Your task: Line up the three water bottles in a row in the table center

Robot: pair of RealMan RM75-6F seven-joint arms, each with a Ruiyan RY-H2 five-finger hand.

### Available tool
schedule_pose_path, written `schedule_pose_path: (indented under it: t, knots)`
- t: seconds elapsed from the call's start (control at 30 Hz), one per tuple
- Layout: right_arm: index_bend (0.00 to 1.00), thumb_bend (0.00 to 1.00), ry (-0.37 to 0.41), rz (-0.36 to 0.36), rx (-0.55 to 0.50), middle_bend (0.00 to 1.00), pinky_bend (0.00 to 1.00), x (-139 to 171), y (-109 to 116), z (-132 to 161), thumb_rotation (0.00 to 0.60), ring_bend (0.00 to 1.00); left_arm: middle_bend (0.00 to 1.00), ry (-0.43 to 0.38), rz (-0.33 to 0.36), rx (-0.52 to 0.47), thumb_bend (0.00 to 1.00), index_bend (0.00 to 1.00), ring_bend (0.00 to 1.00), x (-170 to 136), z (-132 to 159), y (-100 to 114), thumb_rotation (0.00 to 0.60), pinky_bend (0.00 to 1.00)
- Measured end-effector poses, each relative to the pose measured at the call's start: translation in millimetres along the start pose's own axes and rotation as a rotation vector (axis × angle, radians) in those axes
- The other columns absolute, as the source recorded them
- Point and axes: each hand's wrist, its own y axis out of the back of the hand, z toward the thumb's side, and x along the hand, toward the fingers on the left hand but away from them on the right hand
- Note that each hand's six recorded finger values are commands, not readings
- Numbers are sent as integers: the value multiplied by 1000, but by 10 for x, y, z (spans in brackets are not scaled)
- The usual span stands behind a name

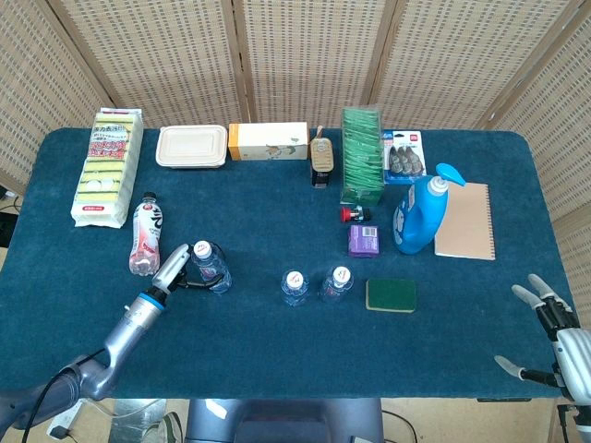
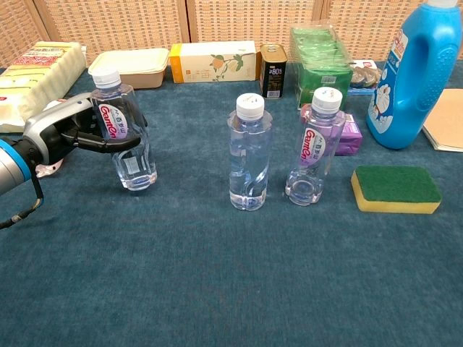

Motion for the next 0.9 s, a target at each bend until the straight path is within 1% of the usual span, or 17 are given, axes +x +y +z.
schedule_pose_path:
  t: [0.1, 0.2, 0.37, 0.57, 0.9]
  knots:
    - [132, 0, 3, 2, -2, 0, 72, 3, -4, 9, 600, 0, 528, -27, -9, 18, 314, 554, 401, -42, 60, -29, 600, 455]
    - [132, 0, 2, 3, -1, 0, 72, 4, -7, 10, 600, 0, 528, -57, -21, 60, 309, 554, 401, -86, 113, -94, 600, 455]
    - [132, 0, 4, 4, 0, 0, 72, 6, -11, 17, 600, 0, 528, -107, -62, 105, 300, 554, 401, -156, 202, -349, 600, 455]
    - [132, 0, 2, 4, -1, 0, 72, 0, -7, 9, 600, 0, 527, -133, -72, 127, 299, 554, 401, -115, 277, -548, 600, 455]
    - [133, 0, 3, 3, -4, 0, 72, -4, -1, 5, 600, 0, 527, -142, -71, 158, 297, 554, 401, 8, 355, -685, 600, 452]
